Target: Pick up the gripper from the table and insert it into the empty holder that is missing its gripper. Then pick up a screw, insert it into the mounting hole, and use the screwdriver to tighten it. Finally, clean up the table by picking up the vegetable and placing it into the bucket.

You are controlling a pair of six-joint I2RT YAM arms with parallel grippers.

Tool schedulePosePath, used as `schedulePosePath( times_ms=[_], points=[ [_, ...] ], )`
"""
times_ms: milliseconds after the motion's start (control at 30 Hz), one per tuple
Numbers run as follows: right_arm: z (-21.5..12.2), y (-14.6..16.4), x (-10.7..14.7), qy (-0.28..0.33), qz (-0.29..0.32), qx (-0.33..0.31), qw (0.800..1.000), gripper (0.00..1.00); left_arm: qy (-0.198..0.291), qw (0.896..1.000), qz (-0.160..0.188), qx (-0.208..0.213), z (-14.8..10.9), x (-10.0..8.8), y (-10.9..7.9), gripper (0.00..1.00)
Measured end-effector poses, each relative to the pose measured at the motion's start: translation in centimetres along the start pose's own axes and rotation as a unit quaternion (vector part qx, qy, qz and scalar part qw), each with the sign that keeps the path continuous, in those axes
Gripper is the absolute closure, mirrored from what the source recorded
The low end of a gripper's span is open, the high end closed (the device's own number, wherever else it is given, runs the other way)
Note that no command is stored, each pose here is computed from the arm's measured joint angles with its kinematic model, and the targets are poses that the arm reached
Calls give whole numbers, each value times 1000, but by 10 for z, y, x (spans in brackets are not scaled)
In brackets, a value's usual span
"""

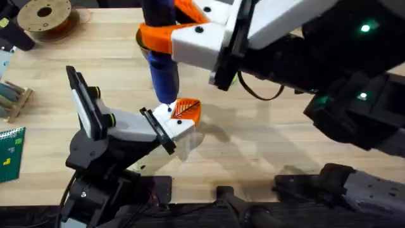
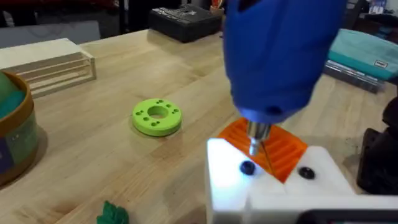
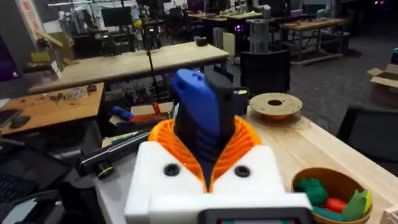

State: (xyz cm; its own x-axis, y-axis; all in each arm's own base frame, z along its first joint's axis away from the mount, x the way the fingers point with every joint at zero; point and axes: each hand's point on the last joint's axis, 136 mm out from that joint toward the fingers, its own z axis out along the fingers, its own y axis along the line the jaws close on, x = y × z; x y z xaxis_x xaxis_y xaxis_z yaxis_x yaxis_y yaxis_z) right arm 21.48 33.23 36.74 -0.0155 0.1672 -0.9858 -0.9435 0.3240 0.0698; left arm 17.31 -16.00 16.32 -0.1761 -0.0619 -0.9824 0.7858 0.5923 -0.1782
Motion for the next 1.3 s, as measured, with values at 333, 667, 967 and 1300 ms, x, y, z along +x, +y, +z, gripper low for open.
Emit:
schedulePosePath(
  times_ms=[333, 667, 967, 1300],
  points=[
    [2, -1, 5, 6, 3, -1, 1000, 968, 0, 1000, 0, 0, 0, 0, 0, 993],
    [4, -2, 11, 16, 7, 0, 1000, 968, 0, 1000, 0, 0, 0, 0, 0, 993],
    [4, -2, 12, 17, 7, 0, 1000, 968, 0, 1000, 0, 0, 0, 0, 0, 993],
    [4, -2, 12, 17, 7, 0, 1000, 968, 0, 1000, 0, 0, 0, 0, 0, 993]
  ],
)
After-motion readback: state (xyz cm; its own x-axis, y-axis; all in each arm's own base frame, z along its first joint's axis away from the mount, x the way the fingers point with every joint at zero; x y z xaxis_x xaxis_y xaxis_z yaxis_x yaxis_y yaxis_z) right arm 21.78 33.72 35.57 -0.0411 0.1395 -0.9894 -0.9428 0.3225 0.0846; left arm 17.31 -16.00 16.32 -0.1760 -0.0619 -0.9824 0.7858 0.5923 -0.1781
